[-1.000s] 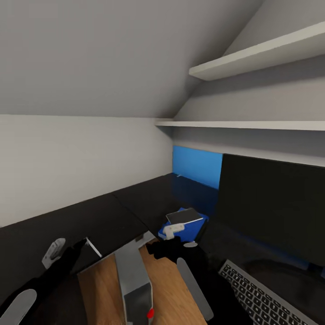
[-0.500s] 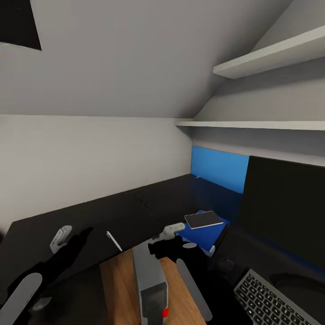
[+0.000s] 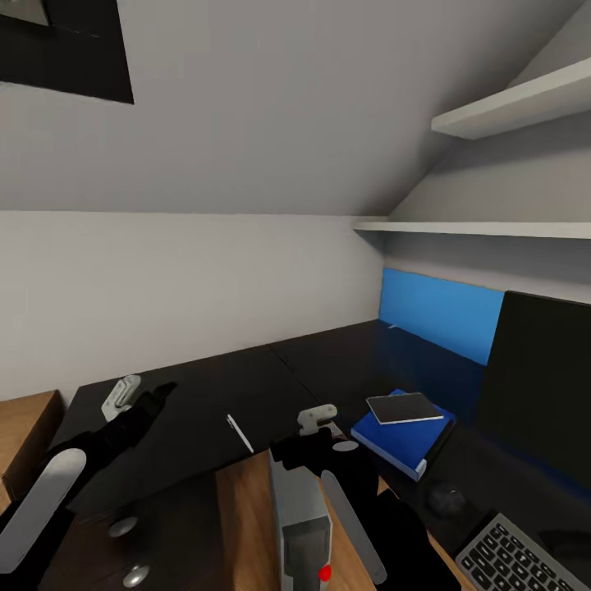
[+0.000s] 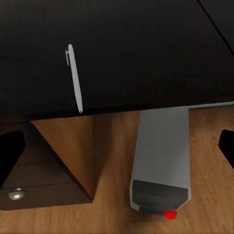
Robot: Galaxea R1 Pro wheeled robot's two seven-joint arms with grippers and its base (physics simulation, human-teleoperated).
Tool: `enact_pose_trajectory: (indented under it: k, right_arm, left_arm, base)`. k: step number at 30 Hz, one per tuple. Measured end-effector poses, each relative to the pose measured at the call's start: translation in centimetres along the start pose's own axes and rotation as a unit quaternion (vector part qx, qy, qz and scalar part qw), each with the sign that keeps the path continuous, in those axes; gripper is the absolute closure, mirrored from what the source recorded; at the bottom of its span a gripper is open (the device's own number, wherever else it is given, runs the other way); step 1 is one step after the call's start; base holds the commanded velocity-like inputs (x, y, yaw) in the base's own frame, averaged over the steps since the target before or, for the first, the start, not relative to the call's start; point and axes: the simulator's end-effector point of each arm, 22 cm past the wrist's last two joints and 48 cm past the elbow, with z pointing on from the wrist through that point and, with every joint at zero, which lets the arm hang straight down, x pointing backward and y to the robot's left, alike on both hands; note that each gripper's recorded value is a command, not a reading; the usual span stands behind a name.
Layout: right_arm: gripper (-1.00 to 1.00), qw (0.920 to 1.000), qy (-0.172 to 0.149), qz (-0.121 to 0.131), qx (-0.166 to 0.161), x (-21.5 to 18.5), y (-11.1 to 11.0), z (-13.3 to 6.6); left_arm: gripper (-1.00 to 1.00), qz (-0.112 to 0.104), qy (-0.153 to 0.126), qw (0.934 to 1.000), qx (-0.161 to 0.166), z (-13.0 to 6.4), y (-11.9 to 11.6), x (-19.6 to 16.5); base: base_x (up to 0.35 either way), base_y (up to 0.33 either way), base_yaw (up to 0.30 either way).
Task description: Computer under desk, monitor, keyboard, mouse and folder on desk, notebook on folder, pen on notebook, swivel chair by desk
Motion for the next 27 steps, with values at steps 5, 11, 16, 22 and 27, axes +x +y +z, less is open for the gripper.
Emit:
enact_pose_trajectory:
  k: [5, 11, 16, 22, 27]
  right_arm:
    - [-1.00, 1.0000, 0.000, 0.001, 0.000, -0.8, -0.1, -0.4]
    - [-1.00, 1.0000, 0.000, 0.003, 0.000, -1.9, -0.1, -0.9]
    - [-1.00, 0.9992, 0.038, 0.001, 0.009, -1.6, -0.5, 1.3]
    - [-1.00, 0.9981, 0.059, -0.003, 0.018, -1.4, -1.2, 1.8]
    - [-1.00, 0.9971, 0.067, -0.011, 0.035, -2.1, -1.9, 1.6]
  left_arm:
    - [-1.00, 0.009, 0.003, 0.9996, -0.027, 0.2, -0.8, -1.2]
    - [-1.00, 0.017, 0.005, 0.9972, -0.072, 0.1, -1.2, -2.4]
    - [-1.00, 0.042, 0.035, 0.9943, -0.092, 0.4, -2.0, 0.3]
    - [-1.00, 0.054, 0.030, 0.9933, -0.097, 0.2, -2.7, -0.4]
    - [-1.00, 0.058, 0.020, 0.9943, -0.087, 0.4, -4.4, -2.0]
  base:
    - [0.000, 0.000, 0.044]
    - [0.000, 0.000, 0.008]
    - [0.000, 0.000, 0.178]
    - [0.000, 0.000, 0.255]
    - [0.000, 0.000, 0.056]
